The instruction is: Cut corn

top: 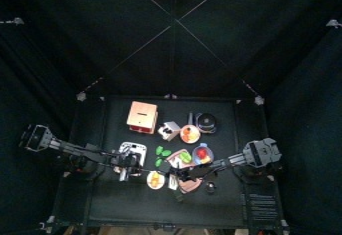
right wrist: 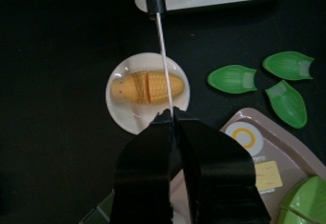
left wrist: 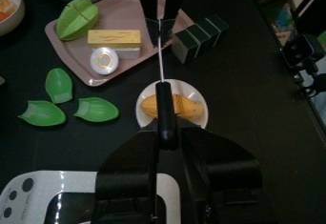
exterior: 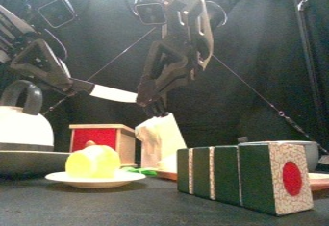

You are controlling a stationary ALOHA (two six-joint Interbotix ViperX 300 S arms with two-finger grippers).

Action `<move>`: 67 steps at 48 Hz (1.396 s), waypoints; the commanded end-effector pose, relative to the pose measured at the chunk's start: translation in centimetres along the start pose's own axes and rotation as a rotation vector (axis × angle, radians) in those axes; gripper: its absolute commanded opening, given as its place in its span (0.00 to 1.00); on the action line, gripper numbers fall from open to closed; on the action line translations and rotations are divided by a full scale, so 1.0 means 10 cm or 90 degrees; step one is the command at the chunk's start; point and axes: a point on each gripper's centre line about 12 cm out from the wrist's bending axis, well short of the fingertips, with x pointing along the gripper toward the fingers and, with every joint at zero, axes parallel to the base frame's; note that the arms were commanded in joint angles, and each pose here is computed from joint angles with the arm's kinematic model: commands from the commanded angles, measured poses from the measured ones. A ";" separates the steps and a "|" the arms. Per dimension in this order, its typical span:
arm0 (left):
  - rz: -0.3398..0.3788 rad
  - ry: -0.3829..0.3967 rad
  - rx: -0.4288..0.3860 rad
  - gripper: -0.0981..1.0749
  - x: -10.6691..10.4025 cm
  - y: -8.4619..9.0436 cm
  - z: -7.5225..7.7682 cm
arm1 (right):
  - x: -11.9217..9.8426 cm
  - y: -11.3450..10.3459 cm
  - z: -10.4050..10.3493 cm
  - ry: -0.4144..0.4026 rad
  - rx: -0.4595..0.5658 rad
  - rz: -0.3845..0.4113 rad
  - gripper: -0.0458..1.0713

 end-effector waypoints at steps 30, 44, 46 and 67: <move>-0.027 0.088 0.060 0.55 0.37 -0.14 -0.13 | 0.08 0.22 -0.21 0.049 0.010 0.010 0.14; -0.023 0.115 0.059 0.55 0.37 -0.12 -0.22 | 0.15 0.23 -0.14 0.043 0.008 0.008 0.14; -0.023 0.124 0.059 0.55 0.36 -0.12 -0.25 | 0.16 0.24 -0.12 0.041 0.008 0.008 0.14; -0.021 0.136 0.057 0.55 0.35 -0.11 -0.30 | 0.25 0.22 -0.15 0.058 0.009 -0.008 0.14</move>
